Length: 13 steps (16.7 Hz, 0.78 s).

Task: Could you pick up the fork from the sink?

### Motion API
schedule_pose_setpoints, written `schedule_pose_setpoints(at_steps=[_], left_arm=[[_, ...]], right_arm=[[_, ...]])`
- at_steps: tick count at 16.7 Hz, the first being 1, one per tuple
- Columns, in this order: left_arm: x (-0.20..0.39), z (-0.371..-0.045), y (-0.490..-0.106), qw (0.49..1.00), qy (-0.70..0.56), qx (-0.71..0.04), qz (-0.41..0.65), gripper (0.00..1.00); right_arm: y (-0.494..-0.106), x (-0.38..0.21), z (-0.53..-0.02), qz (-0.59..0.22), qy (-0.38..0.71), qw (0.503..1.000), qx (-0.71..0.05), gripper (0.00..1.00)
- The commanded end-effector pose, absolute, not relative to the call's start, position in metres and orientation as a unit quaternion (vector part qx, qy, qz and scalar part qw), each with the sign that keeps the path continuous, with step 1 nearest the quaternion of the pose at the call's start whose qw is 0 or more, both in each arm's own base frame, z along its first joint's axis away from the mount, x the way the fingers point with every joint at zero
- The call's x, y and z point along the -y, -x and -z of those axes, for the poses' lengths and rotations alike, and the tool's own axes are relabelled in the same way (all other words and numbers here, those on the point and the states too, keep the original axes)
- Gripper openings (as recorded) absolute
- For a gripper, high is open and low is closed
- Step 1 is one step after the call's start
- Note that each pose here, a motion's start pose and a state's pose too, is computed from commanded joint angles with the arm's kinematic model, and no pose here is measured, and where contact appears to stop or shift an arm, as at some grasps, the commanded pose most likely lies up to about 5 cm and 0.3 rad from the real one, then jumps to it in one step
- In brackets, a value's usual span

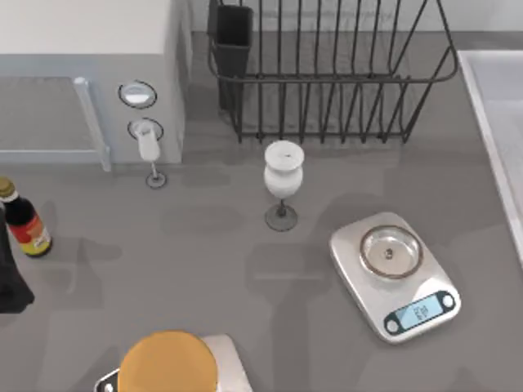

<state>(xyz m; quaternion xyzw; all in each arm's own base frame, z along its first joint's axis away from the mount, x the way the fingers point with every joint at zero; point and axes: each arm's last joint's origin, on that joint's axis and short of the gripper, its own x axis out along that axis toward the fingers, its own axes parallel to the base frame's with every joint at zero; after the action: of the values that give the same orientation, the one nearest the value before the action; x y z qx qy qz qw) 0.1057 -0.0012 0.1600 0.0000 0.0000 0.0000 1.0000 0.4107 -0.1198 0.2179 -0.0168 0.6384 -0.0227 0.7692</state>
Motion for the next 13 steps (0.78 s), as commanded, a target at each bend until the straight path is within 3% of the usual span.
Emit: schedule_pose_setpoints(at_steps=[5,13], left_arm=[[0.001,-0.16,-0.106,1.0,0.0,0.0,0.0,1.0],[0.001,-0.16,-0.106,1.0,0.0,0.0,0.0,1.0]], right_arm=[[-0.441,0.146,-0.166,0.006,-0.001,0.714,-0.7,1.0],[-0.444,0.147,-0.158,0.002,-0.002,0.707,-0.707,1.0]])
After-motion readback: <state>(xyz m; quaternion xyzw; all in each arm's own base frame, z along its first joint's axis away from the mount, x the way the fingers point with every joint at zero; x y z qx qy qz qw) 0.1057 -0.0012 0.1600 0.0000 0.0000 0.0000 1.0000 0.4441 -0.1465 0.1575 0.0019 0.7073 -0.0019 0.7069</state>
